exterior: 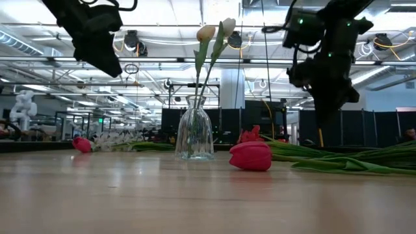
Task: Sort flowers into vase by color
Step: Put the red flowers into the blue vase
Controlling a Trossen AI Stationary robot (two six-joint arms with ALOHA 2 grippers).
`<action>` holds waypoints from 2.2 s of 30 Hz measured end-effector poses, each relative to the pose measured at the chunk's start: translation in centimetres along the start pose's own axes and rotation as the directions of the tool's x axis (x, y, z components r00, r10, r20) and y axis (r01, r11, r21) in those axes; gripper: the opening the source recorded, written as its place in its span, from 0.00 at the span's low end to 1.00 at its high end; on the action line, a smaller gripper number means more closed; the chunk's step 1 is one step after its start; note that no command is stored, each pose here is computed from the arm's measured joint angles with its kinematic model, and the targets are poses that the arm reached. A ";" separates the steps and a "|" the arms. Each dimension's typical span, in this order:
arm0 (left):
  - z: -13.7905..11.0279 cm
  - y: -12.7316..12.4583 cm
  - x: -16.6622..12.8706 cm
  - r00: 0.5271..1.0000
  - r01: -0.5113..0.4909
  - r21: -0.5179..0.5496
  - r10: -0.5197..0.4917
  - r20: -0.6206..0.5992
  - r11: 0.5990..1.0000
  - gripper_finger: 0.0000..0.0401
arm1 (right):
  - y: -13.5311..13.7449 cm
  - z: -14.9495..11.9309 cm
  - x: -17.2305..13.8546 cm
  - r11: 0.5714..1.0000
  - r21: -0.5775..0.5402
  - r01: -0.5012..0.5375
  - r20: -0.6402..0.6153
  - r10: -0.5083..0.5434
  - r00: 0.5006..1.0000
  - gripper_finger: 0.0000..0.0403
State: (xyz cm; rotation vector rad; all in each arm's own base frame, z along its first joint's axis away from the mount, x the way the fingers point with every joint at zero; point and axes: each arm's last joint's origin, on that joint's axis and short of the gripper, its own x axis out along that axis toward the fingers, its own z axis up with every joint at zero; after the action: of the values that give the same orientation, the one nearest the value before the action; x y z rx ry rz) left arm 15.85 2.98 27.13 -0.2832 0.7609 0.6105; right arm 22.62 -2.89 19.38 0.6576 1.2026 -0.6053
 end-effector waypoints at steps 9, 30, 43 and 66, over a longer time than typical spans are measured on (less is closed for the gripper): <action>-0.1 0.0 0.1 1.000 -0.003 0.008 0.003 -0.002 1.000 0.41 | -0.5 0.4 2.7 0.989 -0.119 0.087 -0.107 -0.100 0.989 0.12; 0.0 0.0 0.1 1.000 -0.001 -0.038 0.001 0.005 0.999 0.41 | -0.5 1.6 7.4 0.964 -0.231 0.131 -0.158 -0.170 0.973 0.27; -0.1 -0.3 0.0 0.996 0.076 -0.081 -0.079 -0.029 0.994 0.41 | 1.2 -1.4 -2.3 0.999 0.040 -0.024 0.173 0.016 0.985 0.01; -0.1 -0.3 0.0 0.994 0.102 -0.082 -0.105 -0.039 0.991 0.41 | 4.2 -10.4 -16.5 0.823 -0.229 -0.520 0.765 0.483 0.427 0.00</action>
State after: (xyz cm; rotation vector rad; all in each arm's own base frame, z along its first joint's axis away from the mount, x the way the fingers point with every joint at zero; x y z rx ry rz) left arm 16.01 2.67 27.03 -0.4081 0.7592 0.5391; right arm 14.94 8.90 33.52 0.6287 0.0837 -0.3261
